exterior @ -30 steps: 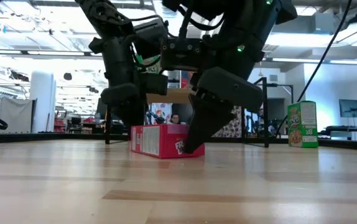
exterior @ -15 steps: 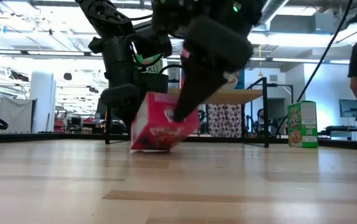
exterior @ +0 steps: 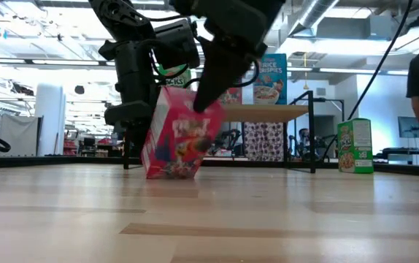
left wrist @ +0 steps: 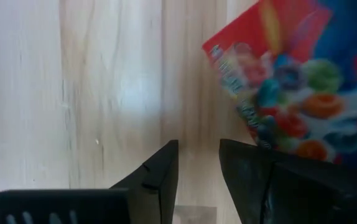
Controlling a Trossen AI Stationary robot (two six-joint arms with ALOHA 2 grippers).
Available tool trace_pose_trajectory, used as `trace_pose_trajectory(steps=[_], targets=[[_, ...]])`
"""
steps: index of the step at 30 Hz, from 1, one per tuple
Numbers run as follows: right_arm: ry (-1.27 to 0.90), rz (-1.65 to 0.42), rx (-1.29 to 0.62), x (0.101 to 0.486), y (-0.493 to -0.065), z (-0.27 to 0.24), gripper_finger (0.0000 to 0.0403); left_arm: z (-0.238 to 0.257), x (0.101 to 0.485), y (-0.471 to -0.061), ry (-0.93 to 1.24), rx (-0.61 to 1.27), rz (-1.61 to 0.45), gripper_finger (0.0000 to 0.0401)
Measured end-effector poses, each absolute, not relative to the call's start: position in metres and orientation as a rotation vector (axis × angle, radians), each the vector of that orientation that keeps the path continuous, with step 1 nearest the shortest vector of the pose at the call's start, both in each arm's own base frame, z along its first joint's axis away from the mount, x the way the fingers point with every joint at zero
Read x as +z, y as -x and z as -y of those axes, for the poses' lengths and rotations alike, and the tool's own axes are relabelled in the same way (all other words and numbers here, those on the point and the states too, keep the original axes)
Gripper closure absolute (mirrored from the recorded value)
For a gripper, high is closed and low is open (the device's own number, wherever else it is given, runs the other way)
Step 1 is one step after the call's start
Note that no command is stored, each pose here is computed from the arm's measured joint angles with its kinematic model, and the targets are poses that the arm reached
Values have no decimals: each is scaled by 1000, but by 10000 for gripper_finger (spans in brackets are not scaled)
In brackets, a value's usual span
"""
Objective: Stack cereal on shelf
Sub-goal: Put the red cereal box on the shelf aligned with the other red cereal box
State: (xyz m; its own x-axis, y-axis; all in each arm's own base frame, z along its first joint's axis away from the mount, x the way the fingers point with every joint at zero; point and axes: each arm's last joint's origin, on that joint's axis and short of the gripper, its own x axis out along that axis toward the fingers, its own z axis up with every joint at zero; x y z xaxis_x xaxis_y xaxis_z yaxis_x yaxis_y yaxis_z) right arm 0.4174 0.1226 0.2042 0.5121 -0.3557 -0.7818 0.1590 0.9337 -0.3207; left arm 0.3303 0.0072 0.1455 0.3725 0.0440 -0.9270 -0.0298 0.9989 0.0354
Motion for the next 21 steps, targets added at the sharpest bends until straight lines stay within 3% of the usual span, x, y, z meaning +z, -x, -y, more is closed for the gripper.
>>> trace_pose_trajectory(steps=[6,21], targets=[[229,-965,-393,217,-422,-107,395,-4,146,-331,10,17,-1181,293],[149,-938,-381,215,-429,-99,395,-2,147,-328,1,84,-1199,293]])
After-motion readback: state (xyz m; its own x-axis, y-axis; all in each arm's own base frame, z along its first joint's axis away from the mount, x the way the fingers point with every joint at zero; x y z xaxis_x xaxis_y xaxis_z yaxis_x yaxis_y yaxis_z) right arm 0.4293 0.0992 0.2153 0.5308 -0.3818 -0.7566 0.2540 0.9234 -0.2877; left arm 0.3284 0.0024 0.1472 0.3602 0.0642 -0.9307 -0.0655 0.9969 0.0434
